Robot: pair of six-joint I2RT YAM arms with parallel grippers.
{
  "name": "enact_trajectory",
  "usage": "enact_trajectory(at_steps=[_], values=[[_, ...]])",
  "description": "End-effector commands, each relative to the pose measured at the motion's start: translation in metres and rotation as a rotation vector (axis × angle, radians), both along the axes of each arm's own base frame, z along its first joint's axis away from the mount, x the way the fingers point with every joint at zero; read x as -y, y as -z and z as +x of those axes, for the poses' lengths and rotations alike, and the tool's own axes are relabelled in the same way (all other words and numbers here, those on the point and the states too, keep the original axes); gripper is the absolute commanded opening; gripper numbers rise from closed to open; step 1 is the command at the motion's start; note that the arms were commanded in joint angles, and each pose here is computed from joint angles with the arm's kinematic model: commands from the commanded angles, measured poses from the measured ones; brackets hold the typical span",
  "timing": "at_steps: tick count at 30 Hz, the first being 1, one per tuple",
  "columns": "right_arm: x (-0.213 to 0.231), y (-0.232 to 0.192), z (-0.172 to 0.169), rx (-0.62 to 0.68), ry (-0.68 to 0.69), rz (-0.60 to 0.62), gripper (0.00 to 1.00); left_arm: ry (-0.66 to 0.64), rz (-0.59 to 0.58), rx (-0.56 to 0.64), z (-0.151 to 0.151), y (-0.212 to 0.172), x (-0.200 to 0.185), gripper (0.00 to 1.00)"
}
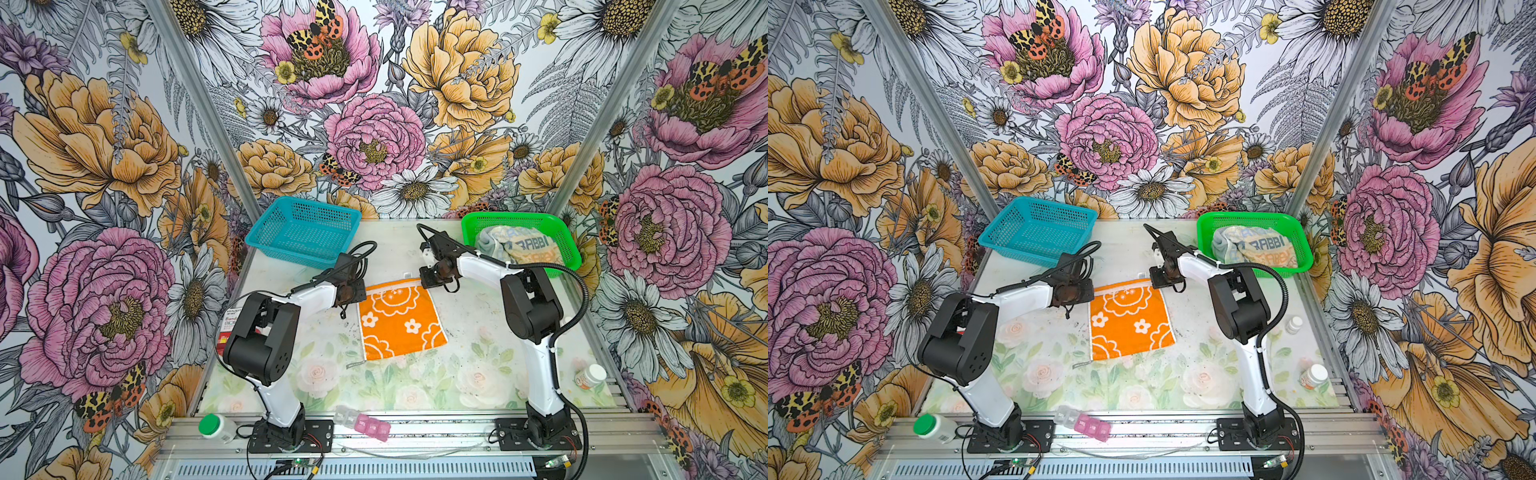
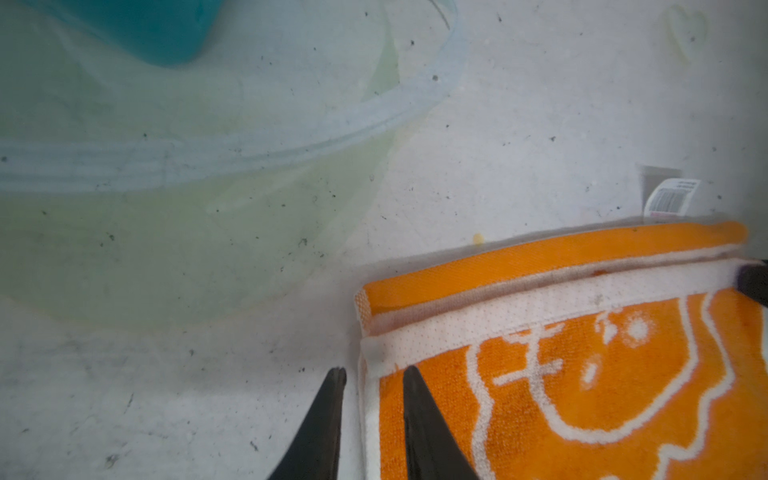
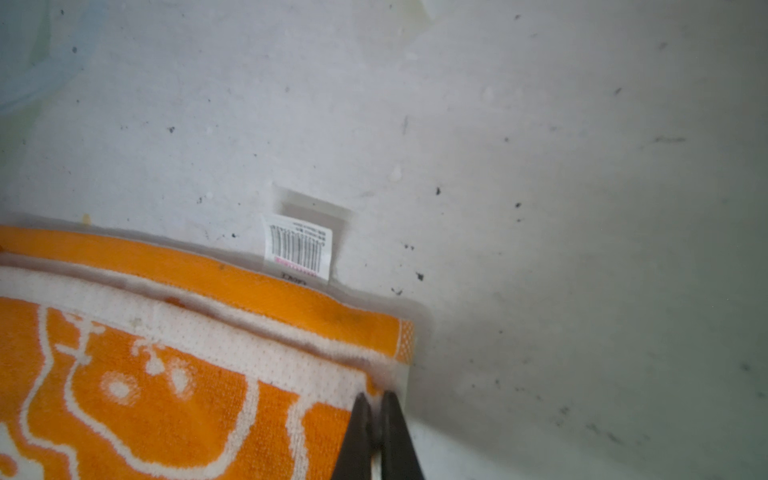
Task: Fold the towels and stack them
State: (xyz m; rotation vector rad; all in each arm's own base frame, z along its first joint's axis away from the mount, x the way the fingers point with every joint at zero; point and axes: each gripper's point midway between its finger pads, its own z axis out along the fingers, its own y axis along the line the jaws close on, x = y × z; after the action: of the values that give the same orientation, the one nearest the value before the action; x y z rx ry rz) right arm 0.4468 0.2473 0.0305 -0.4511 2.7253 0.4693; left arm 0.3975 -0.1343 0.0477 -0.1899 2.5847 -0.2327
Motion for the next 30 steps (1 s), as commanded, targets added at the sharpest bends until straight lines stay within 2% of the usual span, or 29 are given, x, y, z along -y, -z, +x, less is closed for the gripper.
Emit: enact_trajectory(at_steps=[1,14,15,22,27,30], values=[[-0.004,-0.012,0.008,0.038,-0.001,0.009,0.01,-0.006,-0.027,-0.003,0.000,0.007,0.002,0.27],[-0.004,-0.024,0.004,0.054,-0.001,0.018,0.00,-0.008,-0.026,-0.007,0.010,0.017,0.007,0.27],[-0.004,-0.023,0.004,0.051,-0.002,0.018,0.00,-0.007,-0.017,-0.034,0.009,0.029,0.006,0.27],[-0.005,-0.021,0.002,0.041,-0.003,0.027,0.00,-0.001,-0.011,-0.027,0.007,0.024,0.009,0.18],[-0.005,-0.025,0.002,0.046,-0.003,0.028,0.00,-0.010,0.030,-0.043,0.002,0.025,0.005,0.17],[-0.005,-0.028,0.001,0.050,-0.003,0.028,0.00,-0.011,0.047,-0.007,0.003,0.007,0.004,0.16]])
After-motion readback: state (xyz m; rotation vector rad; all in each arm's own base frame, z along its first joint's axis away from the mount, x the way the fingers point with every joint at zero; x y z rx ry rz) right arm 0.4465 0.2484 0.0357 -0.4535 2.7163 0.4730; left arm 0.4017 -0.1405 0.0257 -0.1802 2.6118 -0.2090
